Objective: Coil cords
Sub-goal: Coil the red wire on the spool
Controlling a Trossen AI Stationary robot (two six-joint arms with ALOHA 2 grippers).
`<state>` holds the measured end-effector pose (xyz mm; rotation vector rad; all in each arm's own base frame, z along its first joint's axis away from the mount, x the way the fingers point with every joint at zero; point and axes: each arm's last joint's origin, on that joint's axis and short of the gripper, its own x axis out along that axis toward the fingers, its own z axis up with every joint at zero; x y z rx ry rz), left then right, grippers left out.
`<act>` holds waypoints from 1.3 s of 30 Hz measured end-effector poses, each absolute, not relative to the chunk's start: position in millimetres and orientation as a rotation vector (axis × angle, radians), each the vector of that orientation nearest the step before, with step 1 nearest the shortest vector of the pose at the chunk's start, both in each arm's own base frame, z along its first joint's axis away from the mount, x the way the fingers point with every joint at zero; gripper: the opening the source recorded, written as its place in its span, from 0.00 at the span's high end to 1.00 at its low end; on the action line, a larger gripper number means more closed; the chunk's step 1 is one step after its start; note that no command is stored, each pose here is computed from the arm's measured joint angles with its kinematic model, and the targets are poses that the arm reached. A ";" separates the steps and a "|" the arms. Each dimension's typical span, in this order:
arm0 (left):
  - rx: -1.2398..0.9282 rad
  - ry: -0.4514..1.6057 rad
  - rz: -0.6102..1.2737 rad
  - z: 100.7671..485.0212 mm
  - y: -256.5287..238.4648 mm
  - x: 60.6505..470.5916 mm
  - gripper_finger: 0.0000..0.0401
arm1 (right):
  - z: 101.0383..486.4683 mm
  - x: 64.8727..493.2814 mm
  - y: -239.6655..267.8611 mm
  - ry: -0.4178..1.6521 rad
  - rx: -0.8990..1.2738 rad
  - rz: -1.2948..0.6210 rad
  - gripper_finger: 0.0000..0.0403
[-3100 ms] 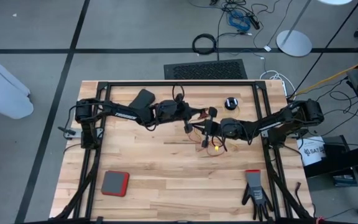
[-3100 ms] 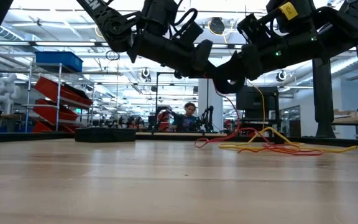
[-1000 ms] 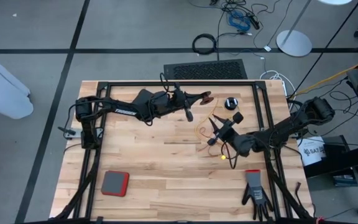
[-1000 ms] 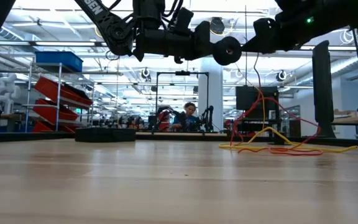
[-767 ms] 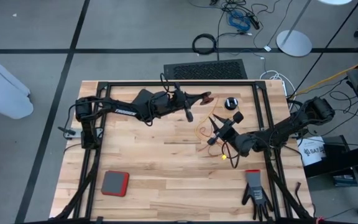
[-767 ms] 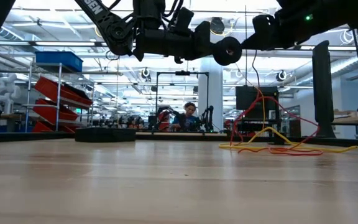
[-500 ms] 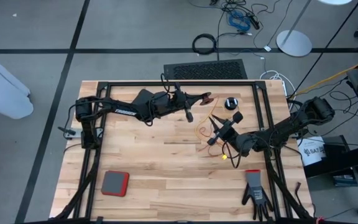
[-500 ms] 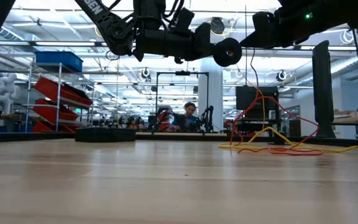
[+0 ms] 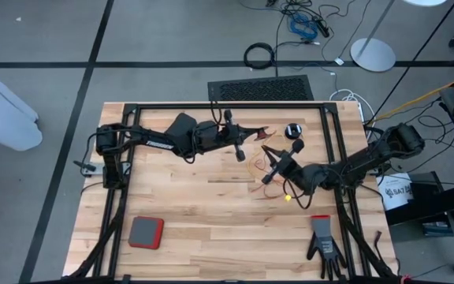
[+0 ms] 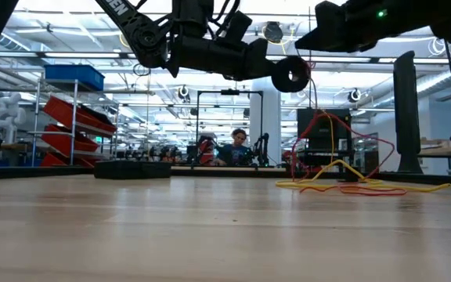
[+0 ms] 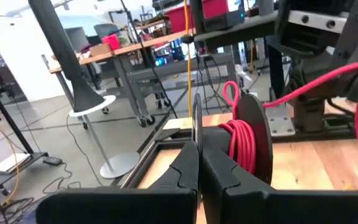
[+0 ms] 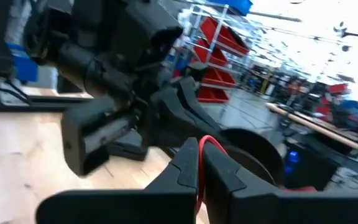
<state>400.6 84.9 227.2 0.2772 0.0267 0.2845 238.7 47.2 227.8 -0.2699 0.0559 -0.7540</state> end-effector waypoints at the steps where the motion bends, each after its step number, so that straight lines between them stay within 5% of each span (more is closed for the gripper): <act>1: 0.277 0.032 0.284 226.7 84.6 400.6 1.00 | 227.8 239.7 45.3 0.047 -0.260 -0.738 1.00; 15: 0.315 0.113 0.279 212.7 85.6 403.0 1.00 | 230.7 261.1 36.1 -0.002 -0.245 -0.360 1.00; 39: 0.258 0.134 0.251 206.1 84.7 403.8 1.00 | 221.1 268.9 35.9 0.244 -0.342 -0.282 1.00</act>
